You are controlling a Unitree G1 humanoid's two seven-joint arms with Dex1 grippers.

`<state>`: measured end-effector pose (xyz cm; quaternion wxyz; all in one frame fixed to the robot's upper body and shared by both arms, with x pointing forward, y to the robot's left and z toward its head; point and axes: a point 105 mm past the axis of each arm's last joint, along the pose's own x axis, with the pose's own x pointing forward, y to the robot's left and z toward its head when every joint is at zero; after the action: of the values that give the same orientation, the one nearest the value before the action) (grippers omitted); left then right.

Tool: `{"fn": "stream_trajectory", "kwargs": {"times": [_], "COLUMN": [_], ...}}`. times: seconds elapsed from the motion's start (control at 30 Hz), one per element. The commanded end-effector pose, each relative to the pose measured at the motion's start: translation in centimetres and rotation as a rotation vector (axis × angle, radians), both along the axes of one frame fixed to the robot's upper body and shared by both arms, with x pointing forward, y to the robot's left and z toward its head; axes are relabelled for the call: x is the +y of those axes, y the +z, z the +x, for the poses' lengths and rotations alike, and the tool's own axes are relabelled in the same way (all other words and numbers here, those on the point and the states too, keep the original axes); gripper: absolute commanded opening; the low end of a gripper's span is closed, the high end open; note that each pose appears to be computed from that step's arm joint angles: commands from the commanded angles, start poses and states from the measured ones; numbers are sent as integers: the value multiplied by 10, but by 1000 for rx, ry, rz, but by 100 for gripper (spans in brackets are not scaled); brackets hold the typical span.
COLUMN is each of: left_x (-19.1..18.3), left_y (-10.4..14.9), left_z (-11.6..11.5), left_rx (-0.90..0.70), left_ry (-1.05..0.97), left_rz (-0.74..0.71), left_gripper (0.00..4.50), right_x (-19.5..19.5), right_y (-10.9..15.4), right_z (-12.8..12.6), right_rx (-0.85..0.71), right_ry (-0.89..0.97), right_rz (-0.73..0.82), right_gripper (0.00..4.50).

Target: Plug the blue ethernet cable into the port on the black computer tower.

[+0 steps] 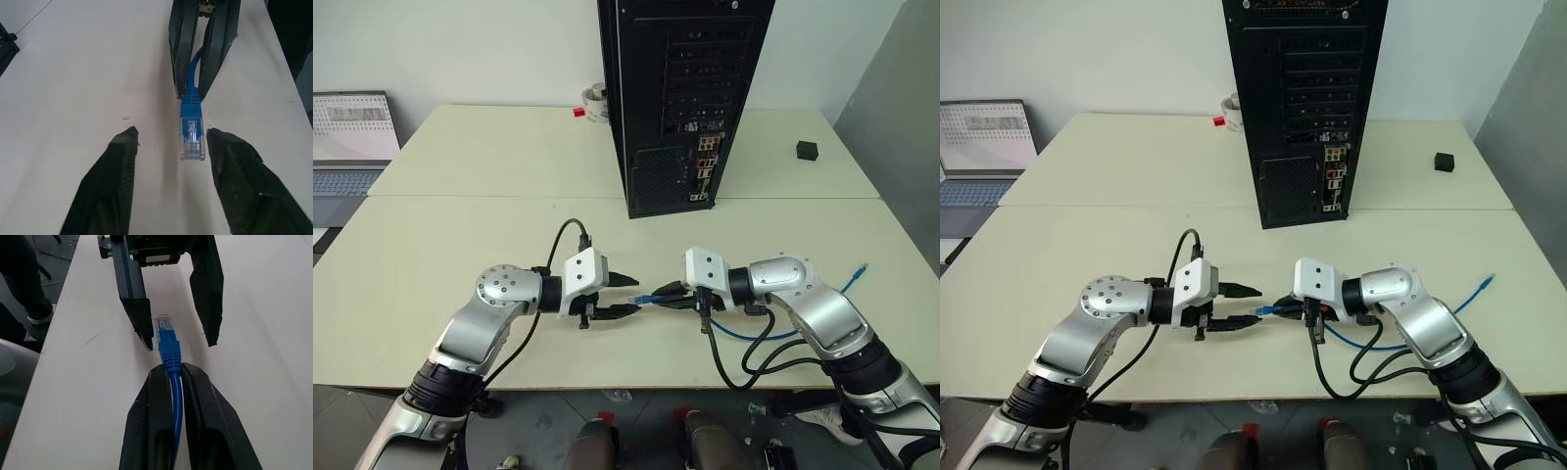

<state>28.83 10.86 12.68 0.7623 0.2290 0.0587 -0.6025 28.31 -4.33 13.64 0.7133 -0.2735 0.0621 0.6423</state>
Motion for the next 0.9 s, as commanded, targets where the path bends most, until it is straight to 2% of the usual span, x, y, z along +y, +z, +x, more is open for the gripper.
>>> {"fn": "stream_trajectory", "kwargs": {"times": [0.03,0.37,0.43,0.5,0.57,0.73,0.9], "left_x": [3,0,-2,-3,-4,-5,-4], "left_y": [5,5,6,6,6,4,2], "left_z": [-4,-5,-6,-6,-6,-6,-5], "left_rx": [-19,-22,-10,-6,-6,-6,-15], "left_ry": [-22,-30,-41,-45,-45,-44,-38], "left_rz": [-11,-37,-55,-62,-63,-60,-53], "left_gripper": [230,230,194,178,124,37,30], "right_x": [2,1,1,1,1,1,1], "right_y": [15,15,15,15,15,15,15], "right_z": [0,0,-1,-1,-1,-1,1], "right_rx": [-51,-52,-52,-52,-52,-55,-70], "right_ry": [16,15,16,18,18,19,13], "right_rz": [25,26,25,23,21,17,11], "right_gripper": [2,2,2,2,2,1,1]}}
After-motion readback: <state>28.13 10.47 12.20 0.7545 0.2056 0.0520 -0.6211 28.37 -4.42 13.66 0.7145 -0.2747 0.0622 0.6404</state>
